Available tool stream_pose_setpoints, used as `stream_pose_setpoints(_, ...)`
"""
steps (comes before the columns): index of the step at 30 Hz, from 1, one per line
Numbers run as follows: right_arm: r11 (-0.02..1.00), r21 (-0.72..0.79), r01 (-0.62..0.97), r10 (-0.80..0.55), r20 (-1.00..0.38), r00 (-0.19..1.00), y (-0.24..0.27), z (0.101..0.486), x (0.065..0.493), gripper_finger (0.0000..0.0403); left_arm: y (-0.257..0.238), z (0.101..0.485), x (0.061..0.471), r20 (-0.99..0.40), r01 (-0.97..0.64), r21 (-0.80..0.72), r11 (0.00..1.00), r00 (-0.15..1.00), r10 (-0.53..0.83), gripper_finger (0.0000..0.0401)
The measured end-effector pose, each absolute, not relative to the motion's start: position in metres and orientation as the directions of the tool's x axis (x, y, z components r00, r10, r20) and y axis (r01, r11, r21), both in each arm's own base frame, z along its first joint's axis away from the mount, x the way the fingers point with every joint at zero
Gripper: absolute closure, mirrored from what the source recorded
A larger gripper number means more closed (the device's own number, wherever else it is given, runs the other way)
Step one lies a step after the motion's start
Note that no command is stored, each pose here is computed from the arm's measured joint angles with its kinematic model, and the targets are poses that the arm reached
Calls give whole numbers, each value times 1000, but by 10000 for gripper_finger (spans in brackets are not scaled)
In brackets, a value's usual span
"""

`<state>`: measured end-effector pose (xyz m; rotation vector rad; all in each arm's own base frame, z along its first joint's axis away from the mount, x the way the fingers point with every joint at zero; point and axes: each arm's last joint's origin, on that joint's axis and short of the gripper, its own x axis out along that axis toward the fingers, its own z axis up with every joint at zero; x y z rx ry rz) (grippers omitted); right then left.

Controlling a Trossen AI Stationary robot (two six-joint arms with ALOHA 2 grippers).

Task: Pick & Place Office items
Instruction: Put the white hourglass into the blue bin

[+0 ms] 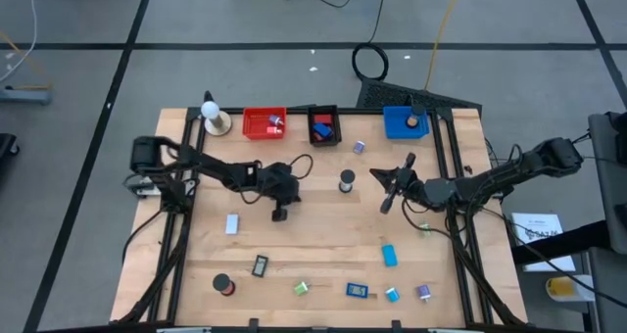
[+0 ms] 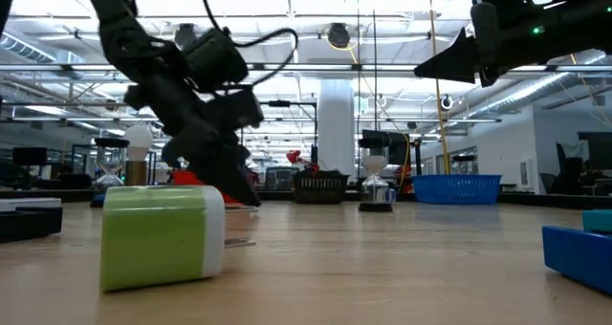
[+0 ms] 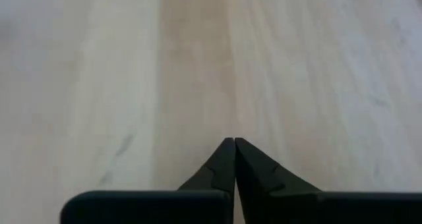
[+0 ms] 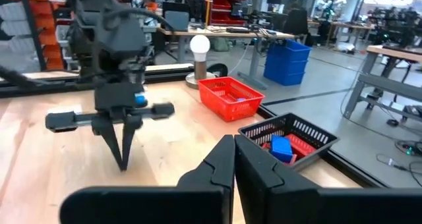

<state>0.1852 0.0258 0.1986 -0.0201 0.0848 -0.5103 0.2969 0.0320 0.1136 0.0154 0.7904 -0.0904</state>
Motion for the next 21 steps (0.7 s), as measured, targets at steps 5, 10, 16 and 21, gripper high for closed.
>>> stream_pose_setpoints(5,875,-23,483,-483,-75,872,20,198,188,399,40,132,285,-651,-39,18,999,758,42,374)
stream_pose_setpoints(10,903,-4,431,-430,-67,900,14,196,195,399,46,134,284,-642,-80,21,997,763,75,383)
stream_pose_setpoints(16,889,1,458,-456,-97,885,8,189,199,399,47,126,272,-520,-105,21,994,848,100,391)
stream_pose_setpoints(21,878,6,479,-476,-89,875,4,189,201,399,46,120,257,-418,-119,17,993,901,116,391)
